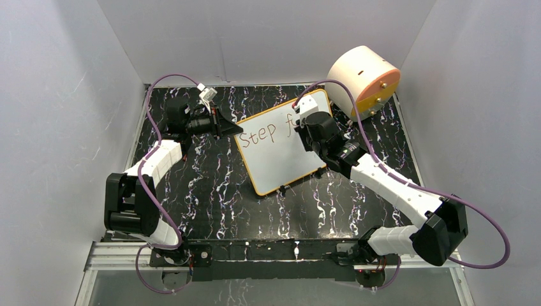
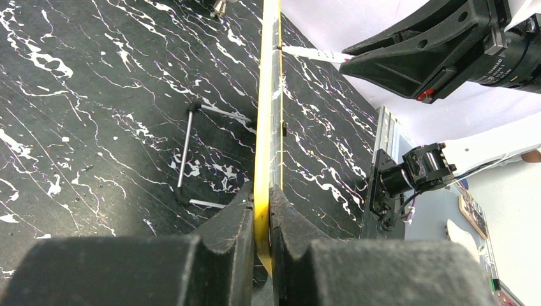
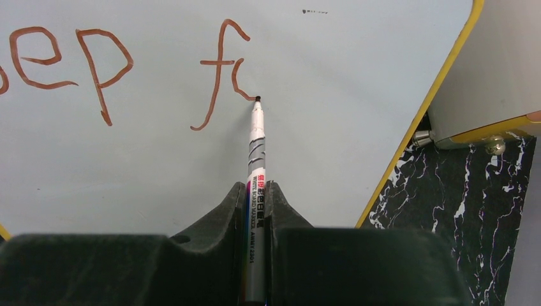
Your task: Write a sentence on the whiteboard
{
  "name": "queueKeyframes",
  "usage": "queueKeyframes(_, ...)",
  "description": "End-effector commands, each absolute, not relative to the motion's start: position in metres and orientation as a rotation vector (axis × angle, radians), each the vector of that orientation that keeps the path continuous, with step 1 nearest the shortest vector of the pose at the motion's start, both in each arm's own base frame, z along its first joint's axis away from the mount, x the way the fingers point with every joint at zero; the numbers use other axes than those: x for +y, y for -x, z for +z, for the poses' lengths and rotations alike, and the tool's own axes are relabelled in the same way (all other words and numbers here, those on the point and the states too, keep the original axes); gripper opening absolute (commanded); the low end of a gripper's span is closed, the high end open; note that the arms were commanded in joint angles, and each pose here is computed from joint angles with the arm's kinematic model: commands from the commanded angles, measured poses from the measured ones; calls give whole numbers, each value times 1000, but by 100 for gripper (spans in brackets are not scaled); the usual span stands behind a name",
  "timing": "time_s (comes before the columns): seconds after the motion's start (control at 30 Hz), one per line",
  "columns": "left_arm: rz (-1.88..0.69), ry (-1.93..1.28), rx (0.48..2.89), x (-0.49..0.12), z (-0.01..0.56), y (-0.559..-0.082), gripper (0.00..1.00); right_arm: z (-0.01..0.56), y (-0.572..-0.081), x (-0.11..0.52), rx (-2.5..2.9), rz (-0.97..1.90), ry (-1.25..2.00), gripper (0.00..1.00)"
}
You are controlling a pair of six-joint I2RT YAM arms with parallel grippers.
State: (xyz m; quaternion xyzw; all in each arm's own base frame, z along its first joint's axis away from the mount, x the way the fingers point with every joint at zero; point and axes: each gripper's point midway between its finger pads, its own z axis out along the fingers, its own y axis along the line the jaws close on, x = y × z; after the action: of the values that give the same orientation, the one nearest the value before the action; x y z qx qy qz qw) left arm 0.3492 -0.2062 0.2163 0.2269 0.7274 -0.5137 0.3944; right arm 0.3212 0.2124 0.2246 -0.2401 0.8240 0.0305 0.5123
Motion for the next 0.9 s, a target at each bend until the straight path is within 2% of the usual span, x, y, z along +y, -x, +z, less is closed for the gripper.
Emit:
queueKeyframes(0.0, -1312, -528, 2037, -212, 161, -335, 0, 242, -334, 208, 1913, 68, 486, 0)
queueKeyframes(0.87, -1313, -528, 2039, -212, 161, -335, 0, 263, -342, 228, 1826, 167, 519, 0)
